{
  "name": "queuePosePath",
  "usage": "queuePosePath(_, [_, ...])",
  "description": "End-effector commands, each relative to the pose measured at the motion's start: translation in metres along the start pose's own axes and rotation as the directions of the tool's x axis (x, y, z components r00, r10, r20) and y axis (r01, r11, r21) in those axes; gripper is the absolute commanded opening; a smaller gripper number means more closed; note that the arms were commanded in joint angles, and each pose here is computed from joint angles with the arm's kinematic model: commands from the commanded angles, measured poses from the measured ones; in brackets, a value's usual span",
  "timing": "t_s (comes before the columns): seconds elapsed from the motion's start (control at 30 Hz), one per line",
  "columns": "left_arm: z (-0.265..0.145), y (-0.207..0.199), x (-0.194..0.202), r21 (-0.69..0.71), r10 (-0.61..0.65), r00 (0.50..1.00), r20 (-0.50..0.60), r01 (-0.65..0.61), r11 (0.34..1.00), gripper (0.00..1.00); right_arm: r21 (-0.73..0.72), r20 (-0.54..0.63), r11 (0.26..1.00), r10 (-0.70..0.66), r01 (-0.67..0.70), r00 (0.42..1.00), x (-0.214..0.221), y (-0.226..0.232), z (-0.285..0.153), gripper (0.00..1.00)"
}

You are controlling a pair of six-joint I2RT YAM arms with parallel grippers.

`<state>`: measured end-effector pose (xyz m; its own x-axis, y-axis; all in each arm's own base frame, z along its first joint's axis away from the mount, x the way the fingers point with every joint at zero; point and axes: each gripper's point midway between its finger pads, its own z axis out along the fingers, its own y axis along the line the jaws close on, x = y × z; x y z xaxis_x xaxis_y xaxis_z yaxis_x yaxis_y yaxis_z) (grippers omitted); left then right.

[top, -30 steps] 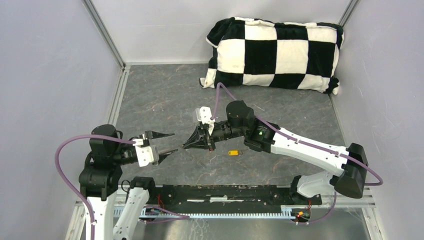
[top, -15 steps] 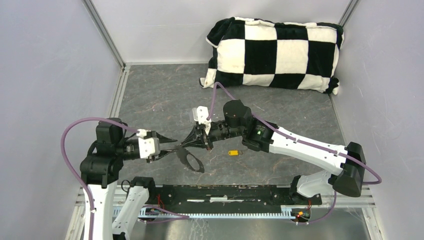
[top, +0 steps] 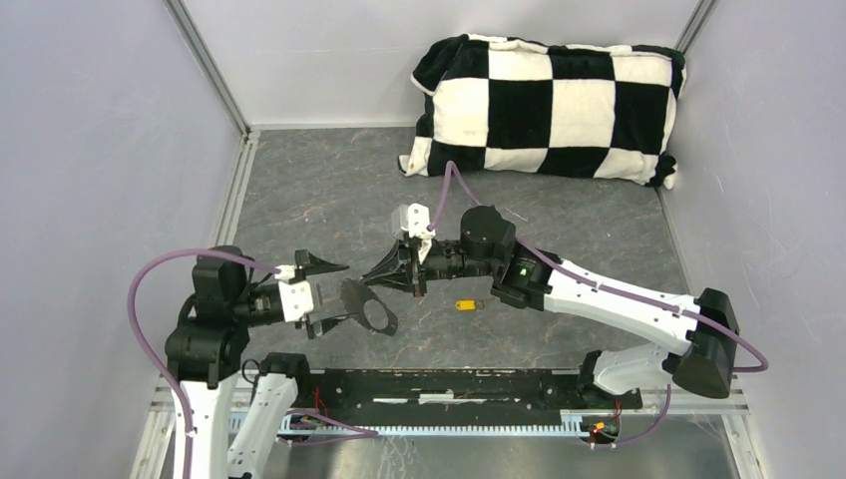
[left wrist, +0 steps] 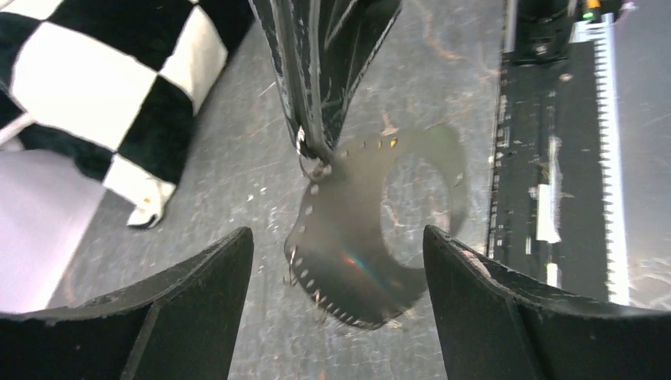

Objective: Put the keys on the keyring
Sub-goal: Adjust the keyring.

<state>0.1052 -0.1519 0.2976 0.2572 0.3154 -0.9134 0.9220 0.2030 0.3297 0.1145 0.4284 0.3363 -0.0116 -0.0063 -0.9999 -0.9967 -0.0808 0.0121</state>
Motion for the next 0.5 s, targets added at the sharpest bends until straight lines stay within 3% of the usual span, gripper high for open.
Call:
queuePosePath(0.0, [-0.006,0.030,-0.013,-0.203,0.055,0.998,0.031,-0.048,0.978,0.83,0.224,0.036,0.974,-0.051,0.042,0.998,-0.041,-0.031,-0.013,0.01])
queuePosePath(0.13, [-0.015,0.037,-0.027,-0.329,0.082,0.992,0.101,-0.044,0.943,0.83,0.413,-0.081,0.909,-0.018,0.050,0.997,-0.033,-0.060,-0.017,0.01])
queuePosePath(0.33, [0.001,0.018,-0.023,-0.163,-0.143,0.974,0.175,0.171,0.972,0.85,0.591,-0.146,0.802,0.004,0.084,0.989,-0.036,-0.078,-0.010,0.01])
queuePosePath(0.47, [0.009,0.028,-0.019,-0.131,-0.255,0.945,0.206,0.285,0.950,0.88,0.630,-0.171,0.766,-0.019,0.124,0.985,-0.041,-0.081,-0.003,0.01])
